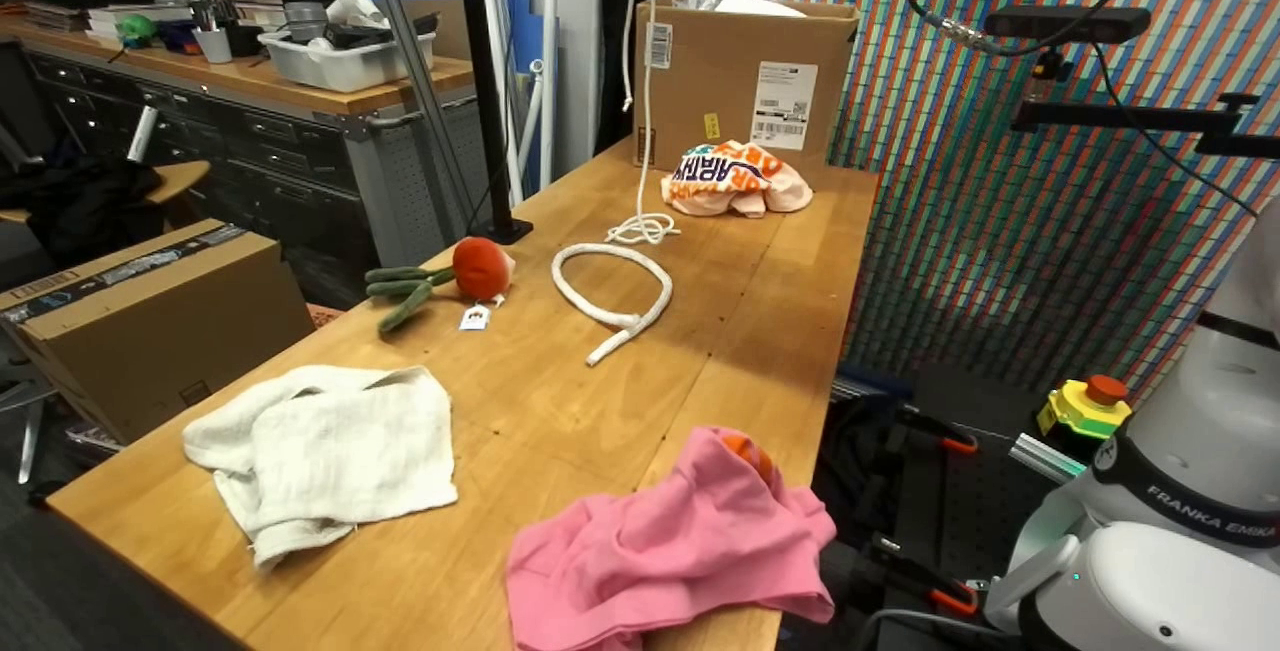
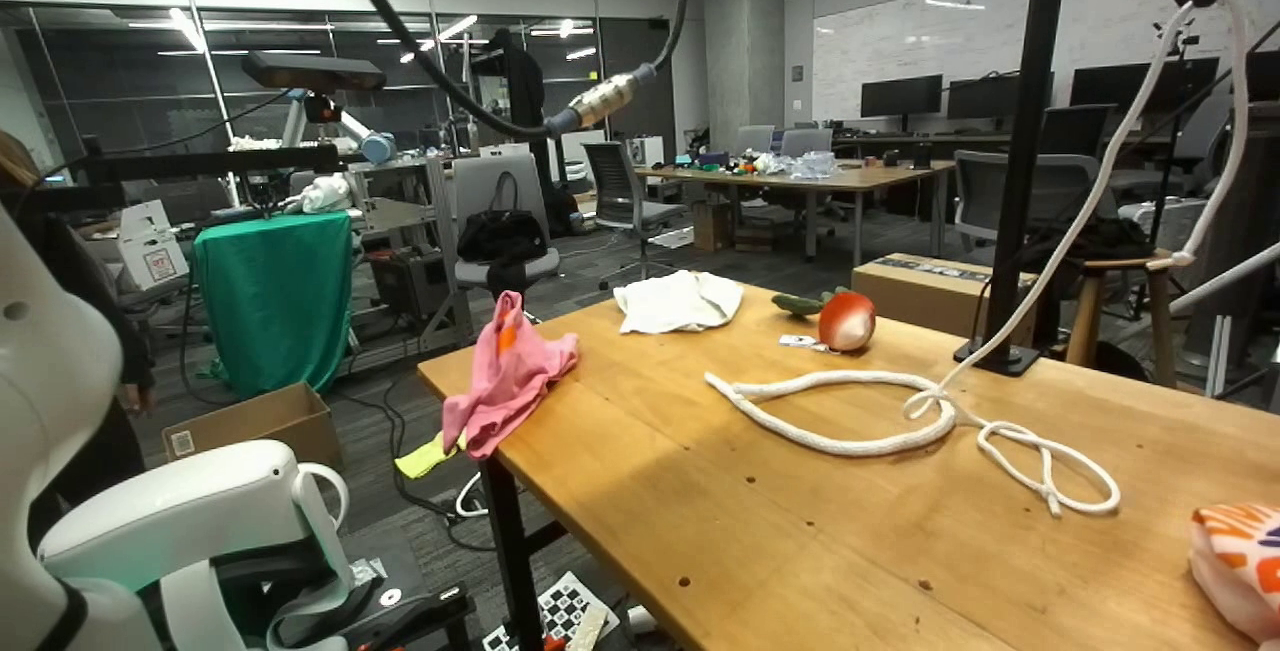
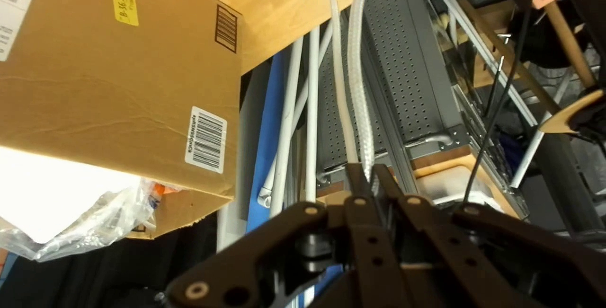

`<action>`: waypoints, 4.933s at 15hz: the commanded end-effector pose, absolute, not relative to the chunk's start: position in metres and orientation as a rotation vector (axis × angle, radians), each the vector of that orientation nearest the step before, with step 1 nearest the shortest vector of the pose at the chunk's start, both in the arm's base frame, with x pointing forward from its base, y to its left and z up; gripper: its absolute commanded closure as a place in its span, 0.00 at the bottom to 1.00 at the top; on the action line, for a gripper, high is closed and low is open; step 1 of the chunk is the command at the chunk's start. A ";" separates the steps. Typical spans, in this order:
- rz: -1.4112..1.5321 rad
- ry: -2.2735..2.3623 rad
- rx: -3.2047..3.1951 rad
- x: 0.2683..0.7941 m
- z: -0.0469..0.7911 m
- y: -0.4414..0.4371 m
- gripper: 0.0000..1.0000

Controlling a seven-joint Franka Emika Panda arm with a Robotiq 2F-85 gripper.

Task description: Move the peach shirt to the right, move the white towel and pink shirt to the left, move the radish backwards, move the long white rope to the right

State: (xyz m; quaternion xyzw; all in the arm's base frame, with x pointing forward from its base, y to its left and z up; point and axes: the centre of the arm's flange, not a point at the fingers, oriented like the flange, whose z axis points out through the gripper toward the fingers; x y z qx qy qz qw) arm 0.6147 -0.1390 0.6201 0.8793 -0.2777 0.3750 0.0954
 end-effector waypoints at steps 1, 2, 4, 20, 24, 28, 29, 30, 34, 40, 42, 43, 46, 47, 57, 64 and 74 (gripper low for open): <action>1.137 -0.798 2.597 0.662 0.651 -0.133 0.93; 1.127 -0.797 2.593 0.671 0.656 -0.134 0.92; 1.118 -0.802 2.584 0.687 0.666 -0.137 0.92; 0.478 -0.770 2.787 0.766 0.609 -0.180 0.92; 0.276 -0.670 2.968 0.762 0.583 -0.184 0.92; 0.175 -0.596 3.039 0.761 0.571 -0.186 0.92; 0.174 -0.578 3.053 0.762 0.570 -0.186 0.92; 0.181 -0.564 3.062 0.764 0.570 -0.185 0.92; 0.269 -0.538 3.078 0.771 0.572 -0.181 0.92; 0.253 -0.556 3.077 0.774 0.572 -0.183 0.63; 0.231 -0.553 3.085 0.773 0.570 -0.185 0.48; 0.232 -0.567 3.081 0.773 0.568 -0.187 0.41; 0.226 -0.578 3.083 0.769 0.567 -0.192 0.18; 0.231 -0.581 3.086 0.767 0.568 -0.193 0.10; 0.209 -0.113 3.188 0.691 0.564 -0.168 0.00; 0.126 0.311 3.207 0.639 0.558 -0.132 0.00; 0.302 0.359 3.177 0.700 0.580 -0.122 0.00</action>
